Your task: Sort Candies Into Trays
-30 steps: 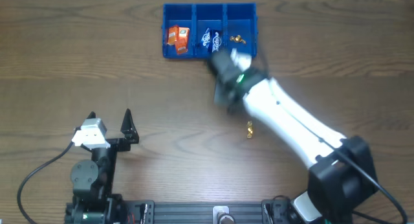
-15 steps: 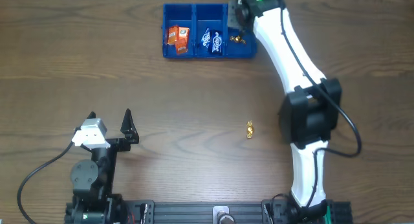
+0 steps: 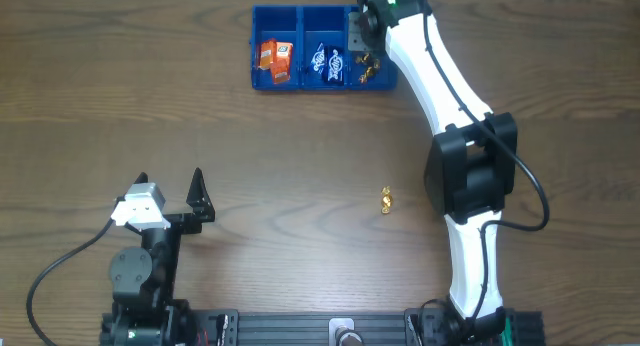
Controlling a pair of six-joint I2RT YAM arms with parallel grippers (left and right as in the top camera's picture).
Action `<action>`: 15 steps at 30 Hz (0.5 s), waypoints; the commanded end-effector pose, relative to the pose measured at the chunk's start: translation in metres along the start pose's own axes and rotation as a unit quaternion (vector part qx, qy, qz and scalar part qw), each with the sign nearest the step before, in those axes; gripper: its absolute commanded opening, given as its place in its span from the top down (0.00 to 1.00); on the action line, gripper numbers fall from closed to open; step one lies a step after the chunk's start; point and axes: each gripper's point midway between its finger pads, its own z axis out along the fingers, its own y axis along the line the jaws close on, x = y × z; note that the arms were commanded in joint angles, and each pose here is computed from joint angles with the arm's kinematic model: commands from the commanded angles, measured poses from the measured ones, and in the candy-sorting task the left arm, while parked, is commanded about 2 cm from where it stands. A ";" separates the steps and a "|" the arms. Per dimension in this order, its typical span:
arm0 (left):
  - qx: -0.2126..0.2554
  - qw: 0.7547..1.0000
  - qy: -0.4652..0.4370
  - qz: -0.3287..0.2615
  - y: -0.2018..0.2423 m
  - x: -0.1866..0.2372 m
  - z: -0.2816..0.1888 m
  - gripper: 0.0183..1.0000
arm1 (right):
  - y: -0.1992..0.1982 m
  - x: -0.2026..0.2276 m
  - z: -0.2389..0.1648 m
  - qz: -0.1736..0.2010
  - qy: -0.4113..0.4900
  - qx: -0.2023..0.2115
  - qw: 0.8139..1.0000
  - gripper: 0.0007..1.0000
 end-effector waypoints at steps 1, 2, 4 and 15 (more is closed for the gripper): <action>-0.012 1.000 0.024 0.004 0.006 0.017 0.001 0.00 | -0.011 0.004 -0.046 -0.005 -0.012 0.000 1.000 0.51; -0.012 1.000 0.024 0.004 0.006 0.017 0.001 0.00 | -0.011 0.011 -0.053 -0.008 -0.010 0.000 1.000 0.50; -0.012 1.000 0.024 0.004 0.006 0.017 0.001 0.00 | -0.015 0.033 -0.066 -0.014 0.001 0.000 1.000 0.50; -0.012 1.000 0.024 0.004 0.006 0.017 0.001 0.00 | -0.042 0.264 -0.053 0.005 0.216 0.009 0.976 0.50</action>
